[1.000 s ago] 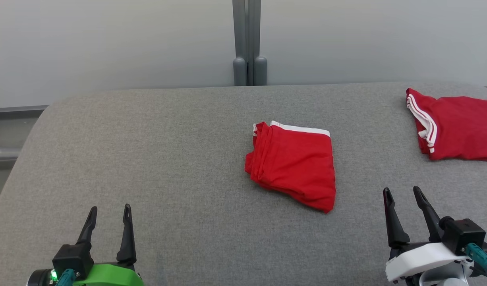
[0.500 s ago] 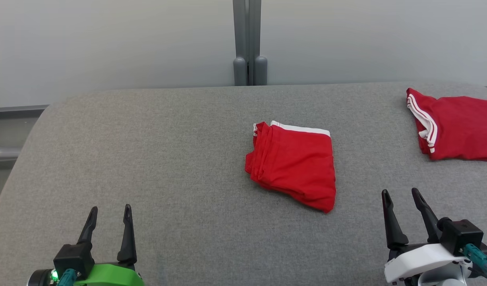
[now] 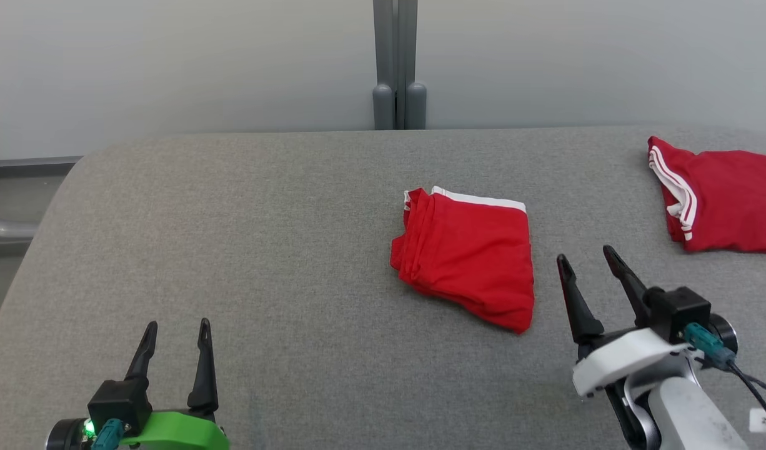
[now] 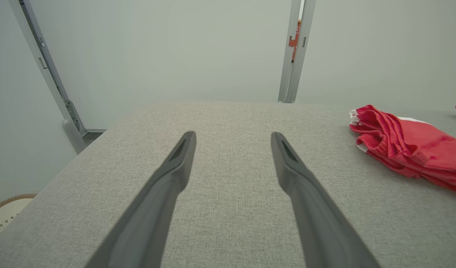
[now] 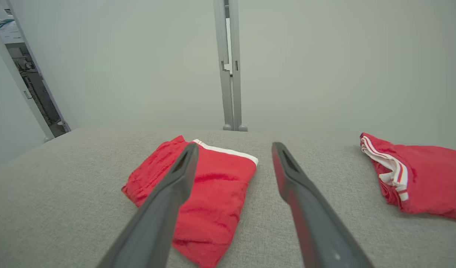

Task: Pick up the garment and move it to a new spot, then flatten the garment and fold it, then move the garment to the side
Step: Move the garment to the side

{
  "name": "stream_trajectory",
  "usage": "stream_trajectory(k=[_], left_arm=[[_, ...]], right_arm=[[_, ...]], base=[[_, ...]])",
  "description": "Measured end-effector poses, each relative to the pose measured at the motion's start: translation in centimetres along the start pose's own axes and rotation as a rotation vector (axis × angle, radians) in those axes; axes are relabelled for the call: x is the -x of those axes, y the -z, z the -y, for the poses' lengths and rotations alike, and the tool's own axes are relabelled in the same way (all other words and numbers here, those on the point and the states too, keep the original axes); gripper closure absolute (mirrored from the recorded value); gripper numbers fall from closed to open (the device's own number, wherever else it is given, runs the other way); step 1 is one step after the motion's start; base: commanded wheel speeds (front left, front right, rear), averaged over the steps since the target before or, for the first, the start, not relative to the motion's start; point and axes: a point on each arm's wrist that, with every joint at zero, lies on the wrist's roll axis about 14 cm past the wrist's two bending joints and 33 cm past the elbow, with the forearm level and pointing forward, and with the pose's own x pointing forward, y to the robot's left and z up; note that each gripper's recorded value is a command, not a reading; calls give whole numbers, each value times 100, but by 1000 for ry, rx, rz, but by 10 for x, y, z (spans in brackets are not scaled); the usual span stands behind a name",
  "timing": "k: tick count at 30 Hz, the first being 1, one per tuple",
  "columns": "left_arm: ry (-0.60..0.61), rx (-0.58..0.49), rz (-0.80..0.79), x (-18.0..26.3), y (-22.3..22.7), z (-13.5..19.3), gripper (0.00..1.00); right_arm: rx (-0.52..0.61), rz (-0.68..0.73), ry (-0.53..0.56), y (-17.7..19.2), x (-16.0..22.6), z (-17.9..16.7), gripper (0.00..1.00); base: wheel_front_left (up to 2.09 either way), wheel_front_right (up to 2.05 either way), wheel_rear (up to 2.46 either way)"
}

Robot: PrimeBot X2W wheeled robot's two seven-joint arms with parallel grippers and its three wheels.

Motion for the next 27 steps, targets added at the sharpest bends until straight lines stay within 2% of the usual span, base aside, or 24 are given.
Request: stream_trajectory(k=[5,12,20,27], left_arm=[[0,0,-4,-4,1,0,0],[-15,5,-19,-13,6,-2,0],[-46,6,-46,-21,14,-10,0],[-78,5,-77,-22,24,-19,0]], right_arm=[[51,11,-70,-12,-38,-10,0],[117,-38,-123,-5,-87,-13,0],[114,-206,-109,50,-115,-1,0],[41,-376,-66,110,-106,4,0]], base=[[0,0,0],[0,0,0],[0,0,0],[0,0,0]])
